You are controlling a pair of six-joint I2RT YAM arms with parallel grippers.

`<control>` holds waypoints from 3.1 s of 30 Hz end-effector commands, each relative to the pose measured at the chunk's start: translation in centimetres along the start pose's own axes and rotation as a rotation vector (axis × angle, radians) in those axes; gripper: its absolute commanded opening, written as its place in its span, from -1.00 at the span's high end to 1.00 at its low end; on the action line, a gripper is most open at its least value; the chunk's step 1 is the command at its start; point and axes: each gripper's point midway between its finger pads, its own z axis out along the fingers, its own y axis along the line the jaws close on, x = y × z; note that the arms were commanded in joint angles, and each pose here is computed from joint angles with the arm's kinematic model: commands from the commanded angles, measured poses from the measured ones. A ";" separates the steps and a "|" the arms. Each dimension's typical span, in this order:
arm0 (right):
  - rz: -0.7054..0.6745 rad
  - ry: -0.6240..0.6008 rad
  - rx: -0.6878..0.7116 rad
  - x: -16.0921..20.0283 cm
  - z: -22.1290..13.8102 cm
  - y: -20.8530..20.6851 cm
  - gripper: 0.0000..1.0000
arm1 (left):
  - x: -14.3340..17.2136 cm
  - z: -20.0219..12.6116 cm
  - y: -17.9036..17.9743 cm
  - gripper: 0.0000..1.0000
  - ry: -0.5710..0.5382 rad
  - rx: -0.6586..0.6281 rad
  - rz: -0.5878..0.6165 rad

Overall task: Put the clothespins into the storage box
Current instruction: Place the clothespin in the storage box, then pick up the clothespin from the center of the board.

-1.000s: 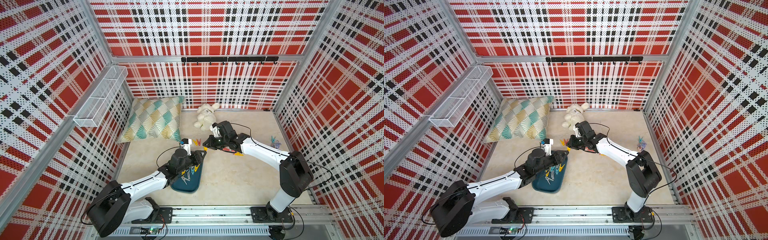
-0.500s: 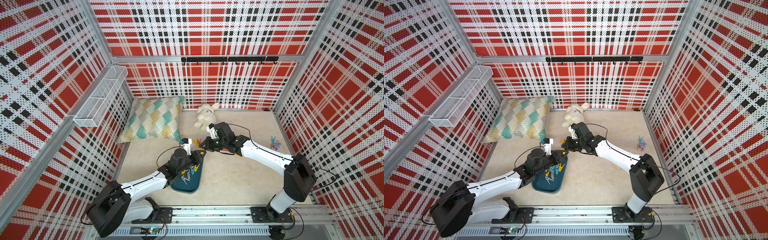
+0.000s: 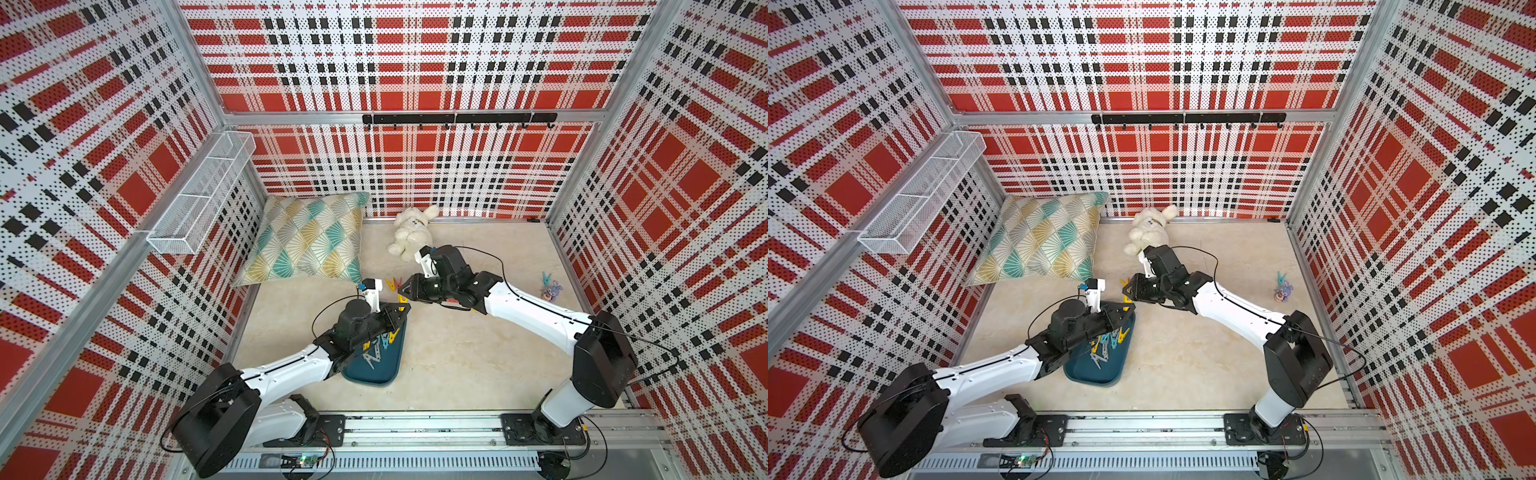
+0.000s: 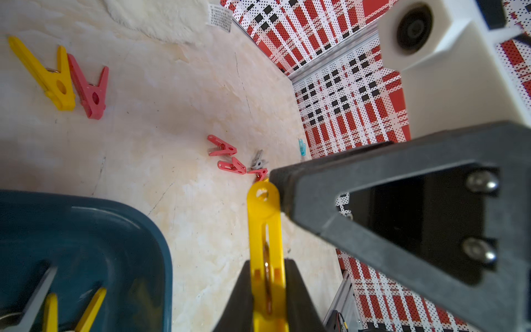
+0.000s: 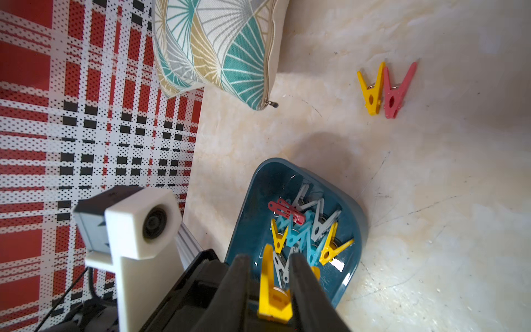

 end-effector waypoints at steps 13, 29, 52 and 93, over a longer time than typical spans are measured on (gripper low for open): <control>-0.034 -0.157 0.346 -4.6 -4.2 -8.9 0.16 | 1.8 -2.9 5.8 0.91 0.016 -0.175 -0.029; 0.088 -0.126 0.778 -5.7 -6.7 -26.7 0.29 | 2.3 -5.8 13.1 0.80 0.054 -0.623 0.116; 0.142 -0.076 0.792 -6.1 -4.0 -30.4 0.31 | 1.8 -5.6 11.8 0.13 0.040 -0.633 0.155; 0.157 -0.124 0.441 -7.3 -3.6 -21.1 1.00 | -2.6 -3.6 2.0 0.02 -0.061 -0.320 0.182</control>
